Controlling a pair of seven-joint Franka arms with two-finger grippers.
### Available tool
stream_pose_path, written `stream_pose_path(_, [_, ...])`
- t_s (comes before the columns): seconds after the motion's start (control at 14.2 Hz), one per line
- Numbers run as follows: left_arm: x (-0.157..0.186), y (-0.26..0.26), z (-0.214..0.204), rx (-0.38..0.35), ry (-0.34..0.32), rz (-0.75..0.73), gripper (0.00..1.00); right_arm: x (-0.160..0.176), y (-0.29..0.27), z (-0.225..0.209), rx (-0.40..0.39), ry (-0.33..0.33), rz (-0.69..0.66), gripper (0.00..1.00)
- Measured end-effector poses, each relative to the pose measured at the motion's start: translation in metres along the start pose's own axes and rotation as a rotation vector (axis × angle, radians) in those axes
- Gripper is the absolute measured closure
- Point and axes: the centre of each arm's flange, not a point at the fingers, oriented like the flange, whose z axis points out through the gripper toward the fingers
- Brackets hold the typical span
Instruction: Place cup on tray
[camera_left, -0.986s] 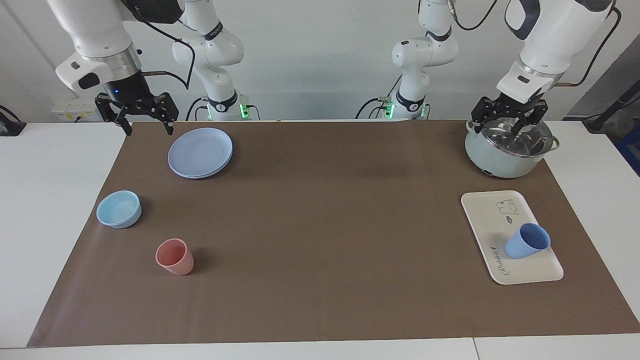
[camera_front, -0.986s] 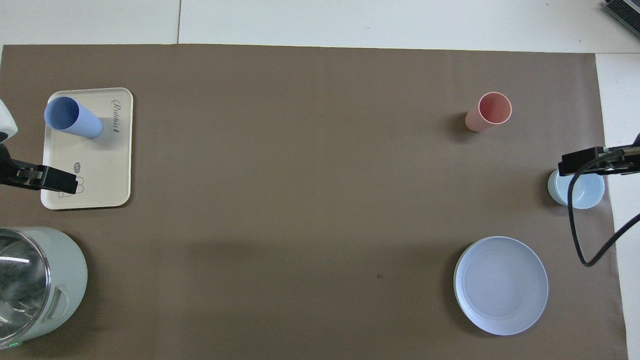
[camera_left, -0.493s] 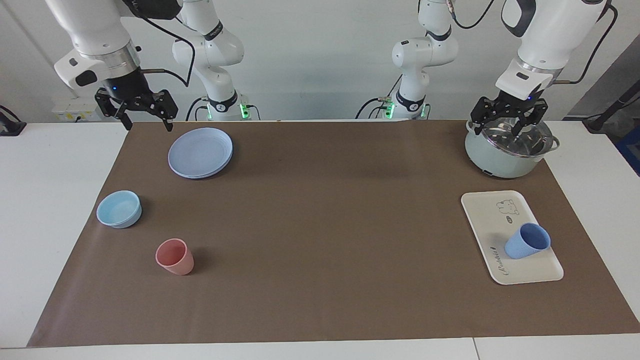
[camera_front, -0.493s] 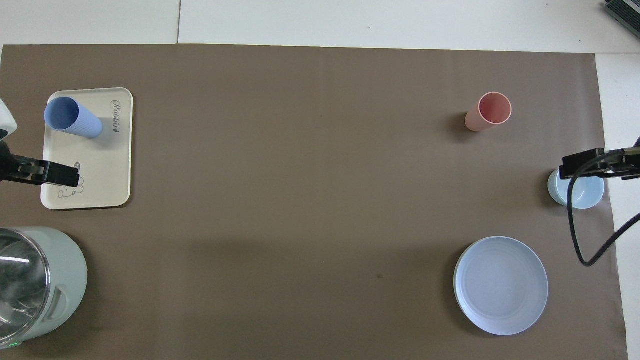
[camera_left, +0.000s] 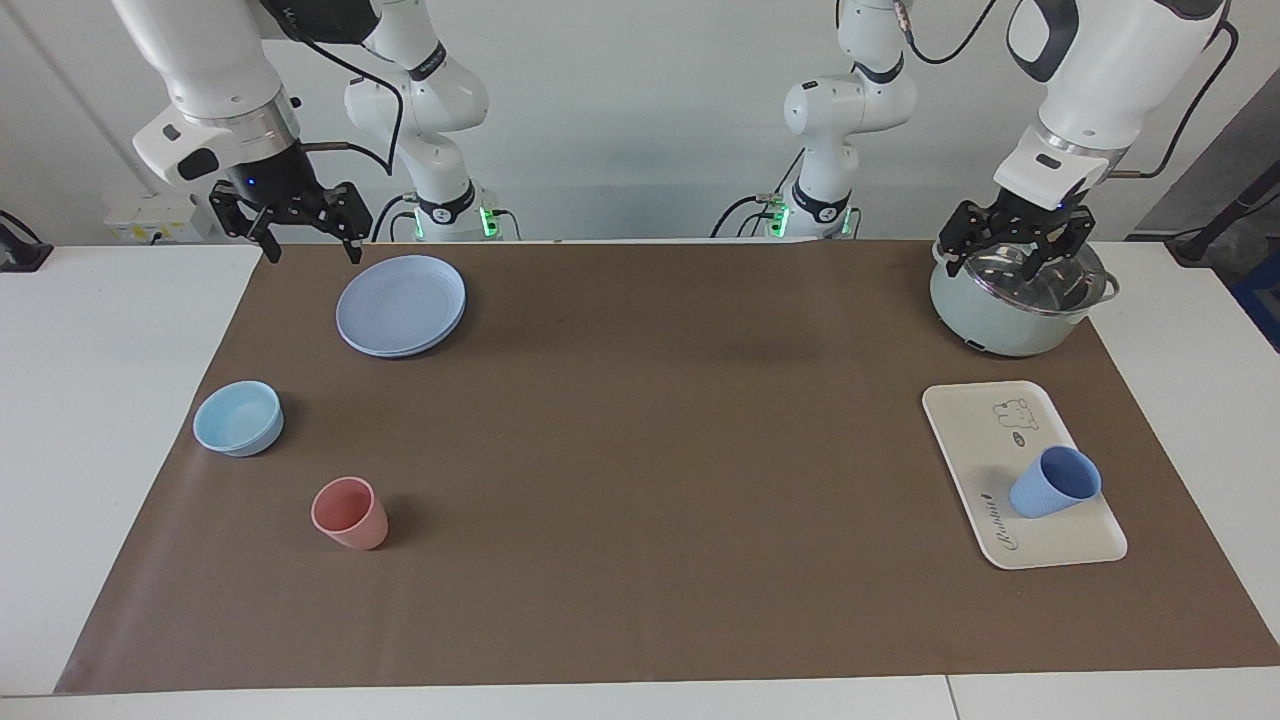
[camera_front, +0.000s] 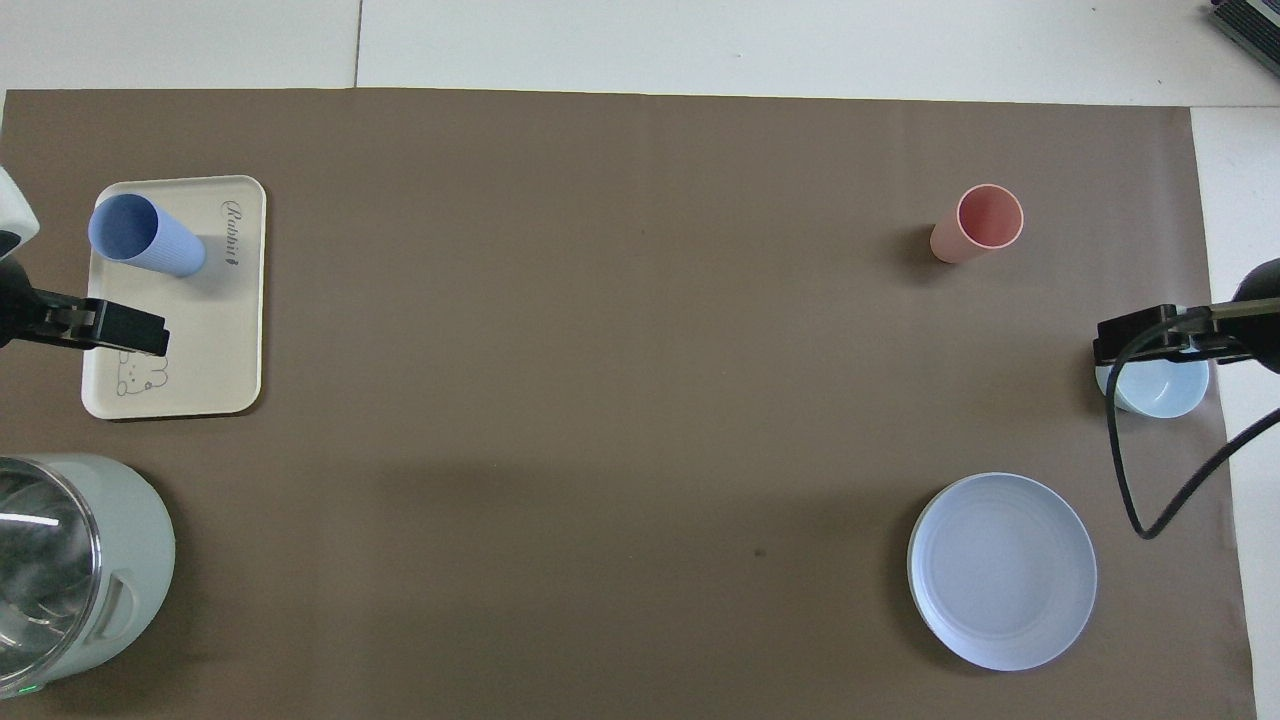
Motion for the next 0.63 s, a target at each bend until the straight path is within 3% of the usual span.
stream_pose_path(0.63, [0.009,0.0065,-0.0006,-0.016,-0.002,0.005,0.0,0.0,0.0049,0.0009,0.0,-0.002,-0.033,0.0])
